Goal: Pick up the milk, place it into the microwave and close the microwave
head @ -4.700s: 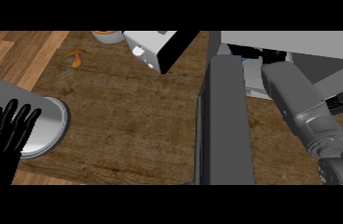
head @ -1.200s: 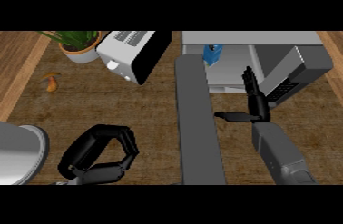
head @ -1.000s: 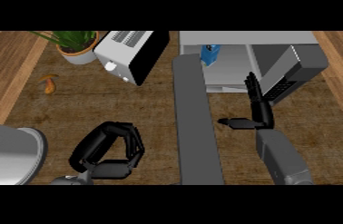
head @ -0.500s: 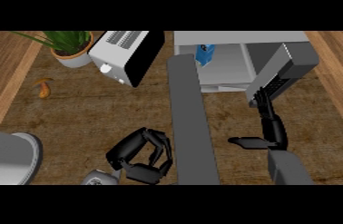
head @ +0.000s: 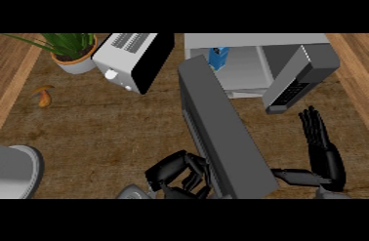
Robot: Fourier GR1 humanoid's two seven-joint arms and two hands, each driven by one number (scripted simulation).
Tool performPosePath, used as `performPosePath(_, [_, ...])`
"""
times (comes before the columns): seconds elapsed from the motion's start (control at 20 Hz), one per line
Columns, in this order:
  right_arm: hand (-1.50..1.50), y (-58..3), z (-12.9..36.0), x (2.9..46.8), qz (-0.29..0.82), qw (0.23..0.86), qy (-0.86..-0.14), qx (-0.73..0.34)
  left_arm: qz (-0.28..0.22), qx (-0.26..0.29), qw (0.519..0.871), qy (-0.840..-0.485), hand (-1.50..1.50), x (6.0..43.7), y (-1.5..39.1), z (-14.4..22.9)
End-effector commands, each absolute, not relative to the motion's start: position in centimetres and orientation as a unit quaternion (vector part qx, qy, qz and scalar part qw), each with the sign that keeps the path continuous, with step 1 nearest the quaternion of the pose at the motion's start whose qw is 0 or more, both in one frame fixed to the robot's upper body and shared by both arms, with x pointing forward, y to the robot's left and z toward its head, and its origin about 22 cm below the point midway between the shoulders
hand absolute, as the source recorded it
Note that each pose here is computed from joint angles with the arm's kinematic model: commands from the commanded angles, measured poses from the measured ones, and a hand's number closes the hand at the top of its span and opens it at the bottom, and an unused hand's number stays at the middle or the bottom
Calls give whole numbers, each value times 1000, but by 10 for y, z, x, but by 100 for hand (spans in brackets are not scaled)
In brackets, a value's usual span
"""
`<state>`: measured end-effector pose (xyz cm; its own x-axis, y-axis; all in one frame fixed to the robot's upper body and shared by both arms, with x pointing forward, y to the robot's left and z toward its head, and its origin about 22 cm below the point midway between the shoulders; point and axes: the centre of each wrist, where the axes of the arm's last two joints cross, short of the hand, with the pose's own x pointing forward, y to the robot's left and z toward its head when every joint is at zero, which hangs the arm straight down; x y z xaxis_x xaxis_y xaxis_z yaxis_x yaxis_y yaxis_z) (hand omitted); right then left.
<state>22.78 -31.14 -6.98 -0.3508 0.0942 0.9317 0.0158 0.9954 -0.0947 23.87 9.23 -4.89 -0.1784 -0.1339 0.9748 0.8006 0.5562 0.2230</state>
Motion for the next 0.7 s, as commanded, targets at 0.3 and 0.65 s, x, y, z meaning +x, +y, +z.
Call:
performPosePath(0.3, [-150,-331,-15,192,26,543,-839,29,-397,-212,594,-666,150,224,27,-50])
performPosePath(0.65, [-150,-335,23,205,56,516,-853,56,-312,-189,601,-711,150,224,16,-42])
